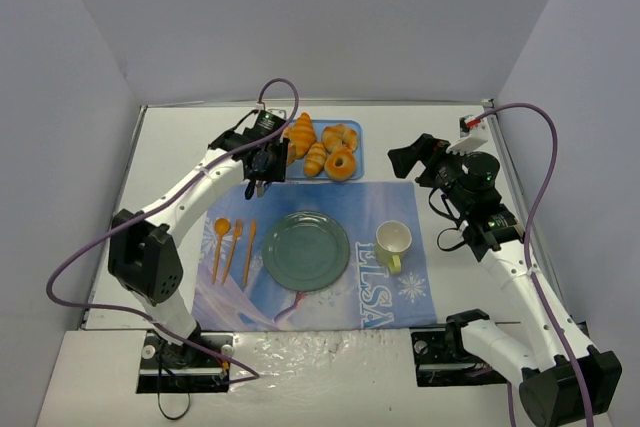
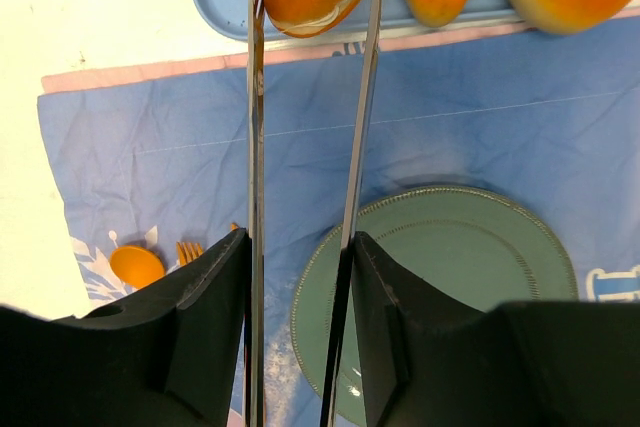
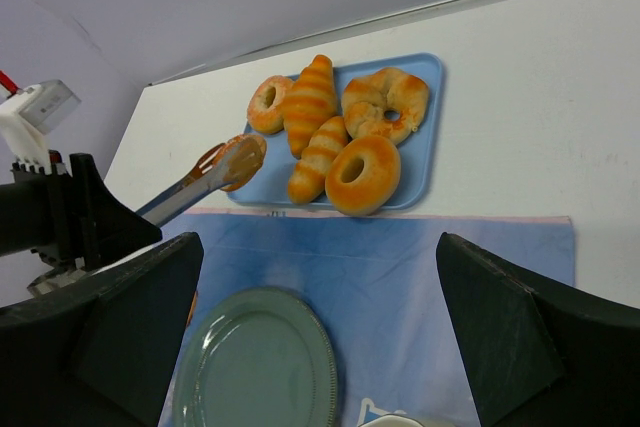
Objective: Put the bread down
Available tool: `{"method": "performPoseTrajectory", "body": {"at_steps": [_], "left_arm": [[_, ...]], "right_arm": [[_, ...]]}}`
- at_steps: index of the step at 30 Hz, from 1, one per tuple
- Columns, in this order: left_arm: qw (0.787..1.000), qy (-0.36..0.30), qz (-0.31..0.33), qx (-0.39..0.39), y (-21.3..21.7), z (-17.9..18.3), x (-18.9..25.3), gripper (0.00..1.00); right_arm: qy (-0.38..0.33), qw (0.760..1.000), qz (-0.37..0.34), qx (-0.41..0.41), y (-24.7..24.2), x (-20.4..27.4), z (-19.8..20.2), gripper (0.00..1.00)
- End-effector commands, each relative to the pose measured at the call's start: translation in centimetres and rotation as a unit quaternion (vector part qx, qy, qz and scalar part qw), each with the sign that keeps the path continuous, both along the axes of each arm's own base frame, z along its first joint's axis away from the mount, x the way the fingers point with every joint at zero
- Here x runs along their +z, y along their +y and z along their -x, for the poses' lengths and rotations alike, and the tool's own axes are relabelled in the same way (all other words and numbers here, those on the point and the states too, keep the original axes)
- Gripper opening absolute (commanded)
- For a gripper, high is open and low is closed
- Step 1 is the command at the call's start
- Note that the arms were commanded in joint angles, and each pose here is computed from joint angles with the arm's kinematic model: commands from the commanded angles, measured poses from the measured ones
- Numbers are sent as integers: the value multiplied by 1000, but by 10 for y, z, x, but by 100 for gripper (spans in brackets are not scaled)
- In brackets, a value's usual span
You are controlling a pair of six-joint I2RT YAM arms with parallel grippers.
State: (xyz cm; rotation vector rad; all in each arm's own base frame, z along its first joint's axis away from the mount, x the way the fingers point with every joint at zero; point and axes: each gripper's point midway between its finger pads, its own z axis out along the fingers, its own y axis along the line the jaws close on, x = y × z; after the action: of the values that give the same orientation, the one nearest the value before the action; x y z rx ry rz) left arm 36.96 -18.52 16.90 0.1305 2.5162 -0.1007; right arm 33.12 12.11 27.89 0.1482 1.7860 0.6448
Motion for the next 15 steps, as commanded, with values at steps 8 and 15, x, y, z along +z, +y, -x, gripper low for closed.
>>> {"method": "performPoseTrajectory", "body": {"at_steps": [8, 15], "left_arm": [[996, -62, 46, -47, -5, 46, 65, 27], [994, -42, 57, -87, -13, 94, 56, 28]], "right_arm": [[-37, 999, -6, -8, -1, 18, -11, 100], [-38, 999, -7, -5, 1, 18, -14, 100]]}}
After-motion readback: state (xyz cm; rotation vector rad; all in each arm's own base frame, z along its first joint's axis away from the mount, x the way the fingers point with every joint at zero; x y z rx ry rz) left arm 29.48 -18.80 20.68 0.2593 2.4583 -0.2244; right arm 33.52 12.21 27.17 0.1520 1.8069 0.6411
